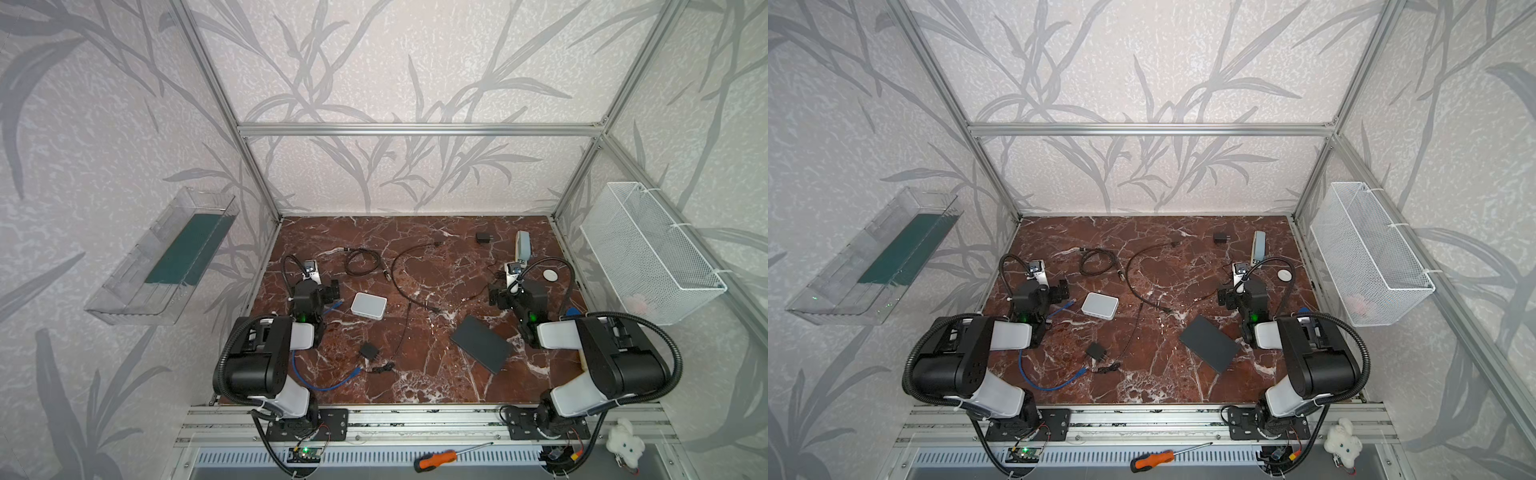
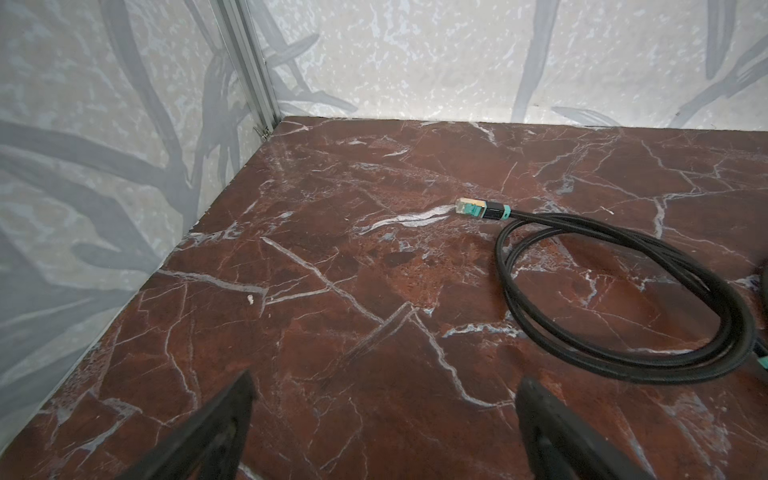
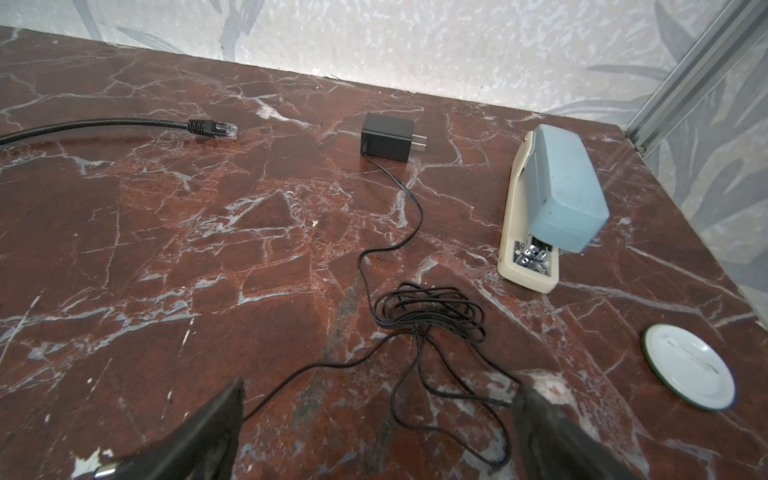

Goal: Insert the plug into the switch port

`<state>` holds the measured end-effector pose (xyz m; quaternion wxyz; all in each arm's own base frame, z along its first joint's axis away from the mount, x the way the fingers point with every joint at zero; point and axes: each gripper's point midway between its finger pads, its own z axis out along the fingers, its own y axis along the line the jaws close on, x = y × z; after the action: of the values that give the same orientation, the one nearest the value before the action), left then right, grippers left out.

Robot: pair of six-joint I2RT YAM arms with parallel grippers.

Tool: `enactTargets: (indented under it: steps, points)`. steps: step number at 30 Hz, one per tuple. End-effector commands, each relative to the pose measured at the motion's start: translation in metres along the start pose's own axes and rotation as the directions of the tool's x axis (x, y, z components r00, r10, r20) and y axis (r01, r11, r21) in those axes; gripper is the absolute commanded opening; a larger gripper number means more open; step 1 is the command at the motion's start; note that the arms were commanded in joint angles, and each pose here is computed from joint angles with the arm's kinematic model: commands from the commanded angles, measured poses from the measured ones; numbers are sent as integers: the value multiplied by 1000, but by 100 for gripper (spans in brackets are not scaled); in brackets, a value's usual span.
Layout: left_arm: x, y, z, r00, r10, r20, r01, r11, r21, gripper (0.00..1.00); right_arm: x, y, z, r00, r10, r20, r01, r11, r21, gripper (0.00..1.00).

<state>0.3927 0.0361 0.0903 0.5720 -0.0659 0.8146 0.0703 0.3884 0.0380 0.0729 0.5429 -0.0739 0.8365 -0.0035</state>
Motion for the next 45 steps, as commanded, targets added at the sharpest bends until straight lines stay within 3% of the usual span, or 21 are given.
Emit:
enactTargets:
  steps: [1,30,34,38,41,45]
  points:
    - [-6,1,1,1000,-10,24,11,1000,-7,99,-19,-1,1,999,-3,47,3,1000,-6,99]
    - [-7,2,2,999,-28,20,28,1000,8,99,-19,-2,1,999,3,48,-3,1000,-5,99]
    - [-29,17,5,994,-35,-101,25,995,-97,99,-38,-11,-2,998,18,57,-20,999,42,99]
    - [-50,-27,3,976,45,-214,-39,999,33,99,-38,1,-21,971,139,-196,-145,989,-13,94]
    - [-49,-95,-16,954,158,-255,-120,980,160,98,-32,28,-41,923,193,-333,-223,973,-56,92]
    - [-11,-186,-59,883,304,-357,-137,895,424,91,-7,67,-67,845,197,-498,-295,947,-126,90]
